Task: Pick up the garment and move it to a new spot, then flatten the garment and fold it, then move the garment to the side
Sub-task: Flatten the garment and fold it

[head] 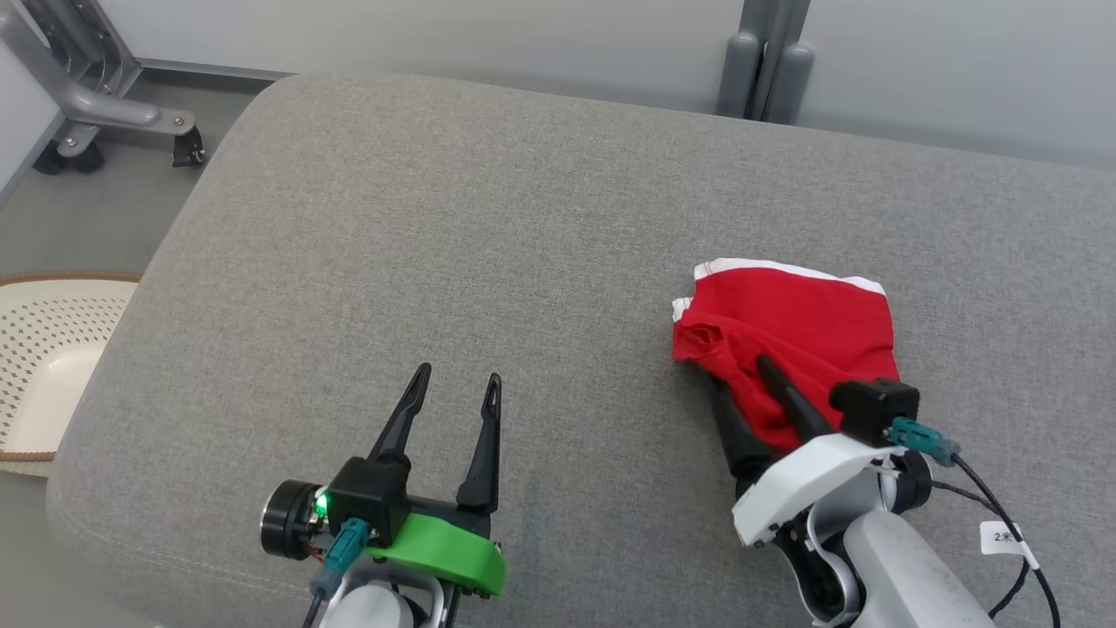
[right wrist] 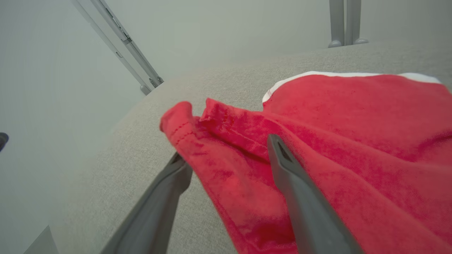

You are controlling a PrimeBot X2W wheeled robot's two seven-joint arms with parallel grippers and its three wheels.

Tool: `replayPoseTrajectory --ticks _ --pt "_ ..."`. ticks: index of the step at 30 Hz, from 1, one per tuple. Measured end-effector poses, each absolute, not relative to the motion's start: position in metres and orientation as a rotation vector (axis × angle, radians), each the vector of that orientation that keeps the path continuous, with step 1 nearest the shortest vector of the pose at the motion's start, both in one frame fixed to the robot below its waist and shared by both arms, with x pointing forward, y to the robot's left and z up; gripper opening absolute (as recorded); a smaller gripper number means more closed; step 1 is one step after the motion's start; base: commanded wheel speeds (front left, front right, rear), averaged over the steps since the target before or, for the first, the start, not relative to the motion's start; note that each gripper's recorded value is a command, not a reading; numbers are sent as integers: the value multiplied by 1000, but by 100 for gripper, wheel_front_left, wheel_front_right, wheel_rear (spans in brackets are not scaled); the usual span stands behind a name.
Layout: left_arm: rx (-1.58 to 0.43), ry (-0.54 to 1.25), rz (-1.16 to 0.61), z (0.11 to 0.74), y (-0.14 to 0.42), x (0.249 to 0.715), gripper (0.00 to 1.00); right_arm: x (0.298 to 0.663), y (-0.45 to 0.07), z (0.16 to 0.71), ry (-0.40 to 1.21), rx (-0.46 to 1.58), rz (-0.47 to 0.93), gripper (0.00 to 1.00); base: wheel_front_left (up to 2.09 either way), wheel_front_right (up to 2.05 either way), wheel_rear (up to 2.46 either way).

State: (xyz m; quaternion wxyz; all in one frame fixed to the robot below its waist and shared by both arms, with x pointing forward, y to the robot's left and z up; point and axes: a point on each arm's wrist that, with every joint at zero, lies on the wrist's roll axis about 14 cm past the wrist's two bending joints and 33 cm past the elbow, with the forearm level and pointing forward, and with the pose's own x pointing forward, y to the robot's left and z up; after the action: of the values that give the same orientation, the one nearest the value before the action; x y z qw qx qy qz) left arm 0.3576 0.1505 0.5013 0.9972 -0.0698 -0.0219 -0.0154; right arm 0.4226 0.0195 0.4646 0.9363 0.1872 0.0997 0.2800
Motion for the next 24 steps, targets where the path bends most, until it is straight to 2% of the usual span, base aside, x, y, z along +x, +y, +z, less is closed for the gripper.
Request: replayPoseTrajectory --ticks 14,18,24 --pt "-143 -44 -34 501 150 359 100 365 60 431 428 334 754 100 0 0 0" --pt "-144 -46 -42 502 147 361 100 366 61 447 375 371 770 100 0 0 0" --pt "-146 -78 -55 512 144 367 100 392 34 488 169 364 710 100 0 0 0"
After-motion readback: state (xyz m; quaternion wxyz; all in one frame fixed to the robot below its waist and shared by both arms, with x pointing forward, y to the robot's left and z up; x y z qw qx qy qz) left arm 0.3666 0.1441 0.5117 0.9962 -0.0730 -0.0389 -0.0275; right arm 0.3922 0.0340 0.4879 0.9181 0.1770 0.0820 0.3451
